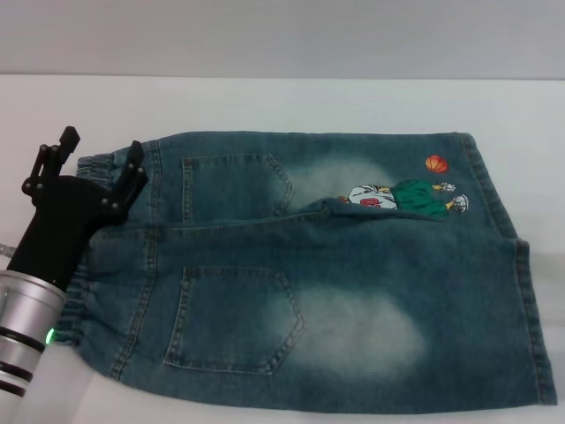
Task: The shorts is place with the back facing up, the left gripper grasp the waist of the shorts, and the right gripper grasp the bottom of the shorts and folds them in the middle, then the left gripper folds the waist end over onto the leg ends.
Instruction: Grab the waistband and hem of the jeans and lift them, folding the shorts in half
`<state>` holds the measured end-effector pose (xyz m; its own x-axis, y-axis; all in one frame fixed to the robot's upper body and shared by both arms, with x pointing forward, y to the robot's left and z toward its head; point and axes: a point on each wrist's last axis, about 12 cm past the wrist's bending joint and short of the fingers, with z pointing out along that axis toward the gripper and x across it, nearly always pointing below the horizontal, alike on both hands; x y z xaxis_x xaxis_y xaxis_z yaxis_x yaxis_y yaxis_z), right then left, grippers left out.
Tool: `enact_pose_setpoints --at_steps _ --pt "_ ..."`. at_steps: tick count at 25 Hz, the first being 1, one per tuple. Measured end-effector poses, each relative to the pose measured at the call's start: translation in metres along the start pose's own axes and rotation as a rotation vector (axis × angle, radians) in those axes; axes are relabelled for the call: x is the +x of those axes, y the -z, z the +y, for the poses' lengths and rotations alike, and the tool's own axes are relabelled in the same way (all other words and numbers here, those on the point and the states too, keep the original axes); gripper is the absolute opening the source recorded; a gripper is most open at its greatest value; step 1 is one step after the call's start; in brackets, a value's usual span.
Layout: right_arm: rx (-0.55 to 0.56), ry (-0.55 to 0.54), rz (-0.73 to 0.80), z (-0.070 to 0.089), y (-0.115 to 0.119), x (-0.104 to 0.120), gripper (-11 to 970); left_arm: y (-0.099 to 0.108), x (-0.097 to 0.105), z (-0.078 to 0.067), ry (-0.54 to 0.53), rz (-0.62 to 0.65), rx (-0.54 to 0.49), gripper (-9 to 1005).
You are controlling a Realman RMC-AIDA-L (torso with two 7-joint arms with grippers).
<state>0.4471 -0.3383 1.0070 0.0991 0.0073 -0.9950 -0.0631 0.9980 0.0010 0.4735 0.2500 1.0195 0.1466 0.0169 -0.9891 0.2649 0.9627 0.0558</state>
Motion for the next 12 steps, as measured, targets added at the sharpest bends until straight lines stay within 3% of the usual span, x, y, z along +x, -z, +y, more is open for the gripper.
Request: enact_pose_setpoints --at_steps 7,12 --pt "-0.062 -0.012 0.014 0.008 -0.01 0.0 587 -0.003 -0.001 -0.001 0.011 0.001 -0.002 814" --pt "-0.084 -0.169 0.066 0.004 -0.024 0.001 587 -0.01 -0.001 -0.005 0.048 0.04 -0.013 813"
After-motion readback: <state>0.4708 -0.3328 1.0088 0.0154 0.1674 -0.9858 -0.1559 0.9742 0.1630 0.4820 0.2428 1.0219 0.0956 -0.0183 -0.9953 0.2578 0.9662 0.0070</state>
